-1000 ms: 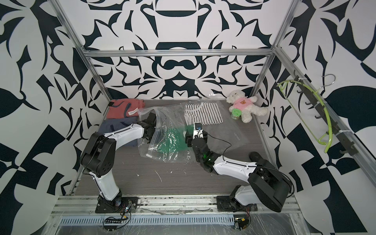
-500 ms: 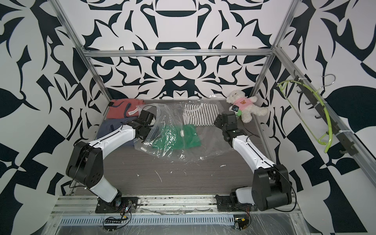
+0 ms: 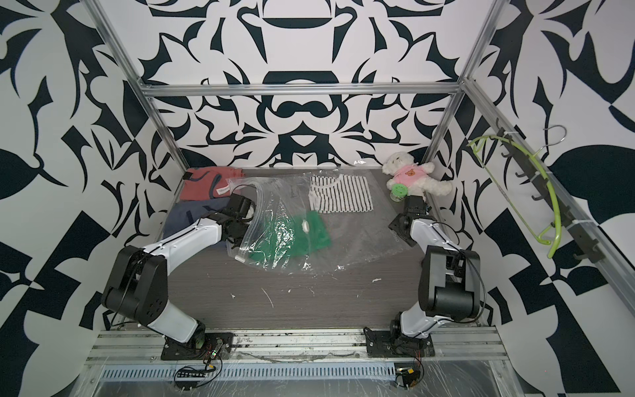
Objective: Take the tank top out of the vacuum bag
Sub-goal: Take out the tank top from the vacuum bag.
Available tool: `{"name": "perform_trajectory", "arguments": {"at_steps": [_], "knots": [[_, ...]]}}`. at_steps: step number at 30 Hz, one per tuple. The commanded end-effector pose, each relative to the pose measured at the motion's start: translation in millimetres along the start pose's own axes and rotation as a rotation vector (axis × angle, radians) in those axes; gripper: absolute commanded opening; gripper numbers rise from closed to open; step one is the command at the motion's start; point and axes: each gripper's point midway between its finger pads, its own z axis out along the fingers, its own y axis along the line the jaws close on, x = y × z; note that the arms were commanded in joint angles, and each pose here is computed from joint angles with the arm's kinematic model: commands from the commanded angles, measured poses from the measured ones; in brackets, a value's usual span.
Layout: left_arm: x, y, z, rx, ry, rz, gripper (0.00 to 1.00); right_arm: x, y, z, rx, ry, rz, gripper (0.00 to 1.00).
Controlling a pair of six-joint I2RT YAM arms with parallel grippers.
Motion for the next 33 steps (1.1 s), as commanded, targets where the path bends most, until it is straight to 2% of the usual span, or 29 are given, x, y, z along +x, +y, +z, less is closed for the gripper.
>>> {"name": "perform_trajectory", "arguments": {"at_steps": [1,4,8,16,23,27,33], "knots": [[-14,-10,-18,0.030,-0.052,0.010,0.00,20,103,-31,-0.319,-0.014,-0.181,0.64],[-16,-11,-28,0.015,-0.058,0.006,0.00,56,160,-42,-0.342,0.006,-0.401,0.64],[-13,0,-34,-0.018,-0.059,-0.019,0.00,79,179,-23,-0.396,0.070,-0.386,0.63],[-6,10,-41,-0.058,-0.057,-0.068,0.00,97,169,9,-0.365,0.111,-0.364,0.61],[12,24,-36,-0.120,0.025,-0.111,0.00,107,149,7,-0.330,0.085,-0.388,0.60],[17,31,-49,-0.157,0.020,-0.139,0.00,118,133,9,-0.339,0.083,-0.332,0.60],[21,37,-79,-0.213,0.020,-0.183,0.00,124,135,5,-0.346,0.121,-0.329,0.60]]}}
